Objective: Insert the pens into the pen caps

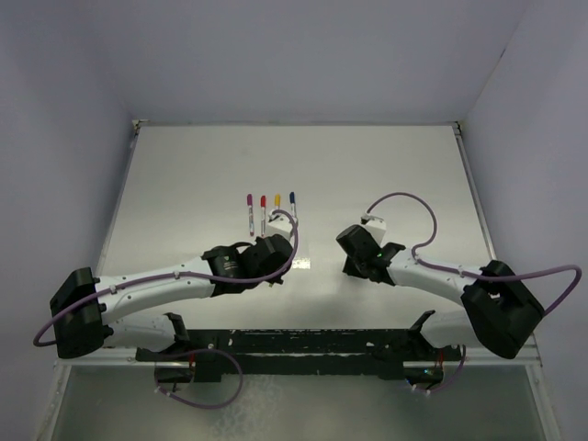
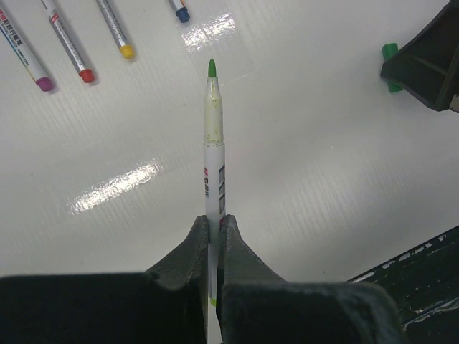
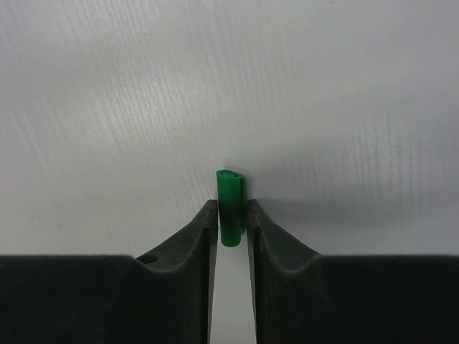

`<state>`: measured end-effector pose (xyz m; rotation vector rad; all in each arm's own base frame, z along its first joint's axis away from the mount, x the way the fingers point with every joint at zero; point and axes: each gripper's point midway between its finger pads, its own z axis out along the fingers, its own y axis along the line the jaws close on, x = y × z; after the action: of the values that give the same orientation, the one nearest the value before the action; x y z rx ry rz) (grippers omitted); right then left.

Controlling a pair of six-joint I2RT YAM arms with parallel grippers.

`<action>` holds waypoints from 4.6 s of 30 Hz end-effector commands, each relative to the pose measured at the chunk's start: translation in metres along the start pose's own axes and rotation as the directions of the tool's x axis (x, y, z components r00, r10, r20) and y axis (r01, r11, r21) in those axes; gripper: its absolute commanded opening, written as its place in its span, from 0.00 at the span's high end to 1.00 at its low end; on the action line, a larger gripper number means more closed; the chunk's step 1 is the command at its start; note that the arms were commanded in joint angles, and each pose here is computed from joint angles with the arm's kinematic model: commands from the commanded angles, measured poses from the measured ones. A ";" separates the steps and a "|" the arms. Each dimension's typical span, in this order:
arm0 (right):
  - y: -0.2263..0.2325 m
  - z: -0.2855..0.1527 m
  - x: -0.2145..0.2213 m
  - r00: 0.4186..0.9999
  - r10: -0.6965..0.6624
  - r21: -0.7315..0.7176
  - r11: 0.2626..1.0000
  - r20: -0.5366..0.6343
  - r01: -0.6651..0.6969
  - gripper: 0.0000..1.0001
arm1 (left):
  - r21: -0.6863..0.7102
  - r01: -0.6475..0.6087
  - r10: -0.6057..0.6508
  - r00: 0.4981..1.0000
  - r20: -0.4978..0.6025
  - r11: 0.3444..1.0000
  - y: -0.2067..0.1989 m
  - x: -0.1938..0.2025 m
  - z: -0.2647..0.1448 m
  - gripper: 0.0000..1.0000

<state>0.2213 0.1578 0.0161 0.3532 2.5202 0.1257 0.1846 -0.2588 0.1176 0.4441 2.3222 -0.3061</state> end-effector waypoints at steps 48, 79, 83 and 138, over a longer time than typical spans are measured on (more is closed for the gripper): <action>0.067 -0.136 -0.157 0.758 0.063 -0.373 0.895 0.649 0.245 1.00 | 0.362 -0.011 -0.112 0.943 0.315 0.932 -0.077 -0.071 0.002 1.00; 0.086 -0.199 -0.167 0.616 0.386 -0.660 0.687 0.686 0.304 1.00 | 0.531 -0.012 -0.224 0.898 0.378 0.847 -0.113 -0.094 -0.005 1.00; 0.087 -0.198 -0.165 0.625 0.388 -0.668 0.679 0.678 0.303 1.00 | 0.527 -0.009 -0.224 0.899 0.377 0.850 -0.113 -0.094 -0.004 1.00; 0.099 -0.163 -0.133 0.740 0.333 -0.710 0.651 0.585 0.269 1.00 | 0.498 0.023 -0.274 0.857 0.437 0.867 -0.104 -0.111 -0.007 1.00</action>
<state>0.2585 0.2093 0.2382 0.0531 1.5203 0.8501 0.2078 -0.3718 0.1856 0.4088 1.8381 -0.9226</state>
